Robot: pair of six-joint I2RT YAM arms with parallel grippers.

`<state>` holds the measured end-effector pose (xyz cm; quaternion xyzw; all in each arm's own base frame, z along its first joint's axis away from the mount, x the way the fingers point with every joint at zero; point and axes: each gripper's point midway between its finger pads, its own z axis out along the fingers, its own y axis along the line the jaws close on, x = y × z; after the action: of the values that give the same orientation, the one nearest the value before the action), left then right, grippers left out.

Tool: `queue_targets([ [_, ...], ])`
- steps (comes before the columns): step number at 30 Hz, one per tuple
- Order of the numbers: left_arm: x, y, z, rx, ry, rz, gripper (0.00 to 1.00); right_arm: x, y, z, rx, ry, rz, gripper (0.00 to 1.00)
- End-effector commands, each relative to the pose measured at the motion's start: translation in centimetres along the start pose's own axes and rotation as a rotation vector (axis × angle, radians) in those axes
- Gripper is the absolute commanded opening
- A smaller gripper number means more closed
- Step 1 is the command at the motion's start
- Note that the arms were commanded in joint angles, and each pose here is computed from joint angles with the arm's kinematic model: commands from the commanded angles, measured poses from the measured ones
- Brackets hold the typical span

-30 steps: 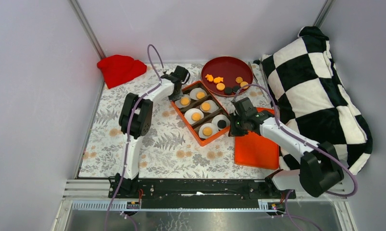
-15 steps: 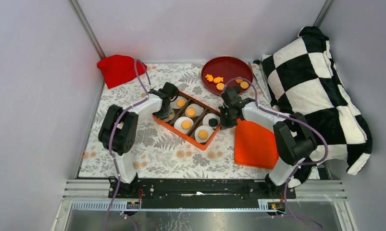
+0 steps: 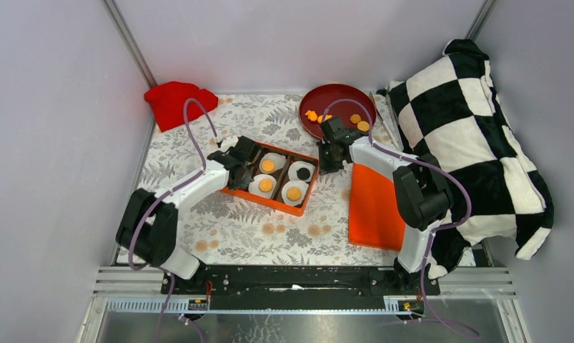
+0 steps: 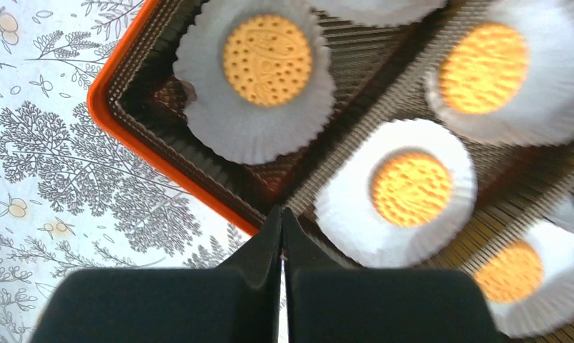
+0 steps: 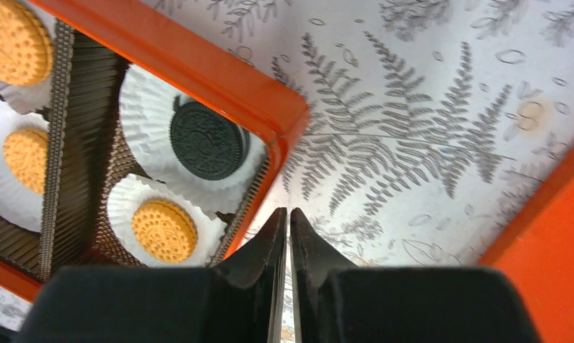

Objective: Pack the cookies

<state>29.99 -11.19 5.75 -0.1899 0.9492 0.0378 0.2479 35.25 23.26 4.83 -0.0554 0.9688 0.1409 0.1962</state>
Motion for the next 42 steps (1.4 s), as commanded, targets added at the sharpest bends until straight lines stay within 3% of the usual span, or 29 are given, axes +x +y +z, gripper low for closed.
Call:
queue_targets([
  [1,-3.3,-2.1,-5.1,0.086,-0.193,-0.036,0.0,-2.0,-1.3,-4.6,0.098,-0.126,-0.007,0.18],
  [6,-6.1,-4.7,-12.0,0.249,-0.343,-0.059,0.01,0.6,-4.4,-7.2,0.223,-0.135,0.018,0.36],
  [10,-6.2,-6.6,-14.0,0.363,-0.373,0.0,0.04,4.0,-6.8,-7.3,0.3,-0.095,0.058,0.44],
  [15,-4.9,-8.3,-13.6,0.448,-0.352,0.061,0.11,8.0,-8.2,-5.6,0.32,-0.012,0.095,0.44],
  [24,-4.6,-7.8,-14.5,0.499,-0.377,0.073,0.21,10.8,-9.5,-3.2,0.362,0.07,0.112,0.43],
  [27,-4.3,-7.6,-14.1,0.495,-0.379,0.083,0.23,12.2,-9.6,-2.1,0.353,0.115,0.129,0.38],
  [32,-4.3,-8.1,-13.8,0.498,-0.376,0.104,0.23,13.0,-9.9,-2.3,0.362,0.115,0.142,0.13],
  [35,-4.7,-8.9,-13.9,0.515,-0.385,0.122,0.3,12.3,-10.0,-3.8,0.369,0.089,0.113,0.0],
  [42,-5.8,-12.2,-14.0,0.576,-0.363,0.217,0.36,8.9,-7.9,-10.1,0.275,-0.027,-0.013,0.0],
])
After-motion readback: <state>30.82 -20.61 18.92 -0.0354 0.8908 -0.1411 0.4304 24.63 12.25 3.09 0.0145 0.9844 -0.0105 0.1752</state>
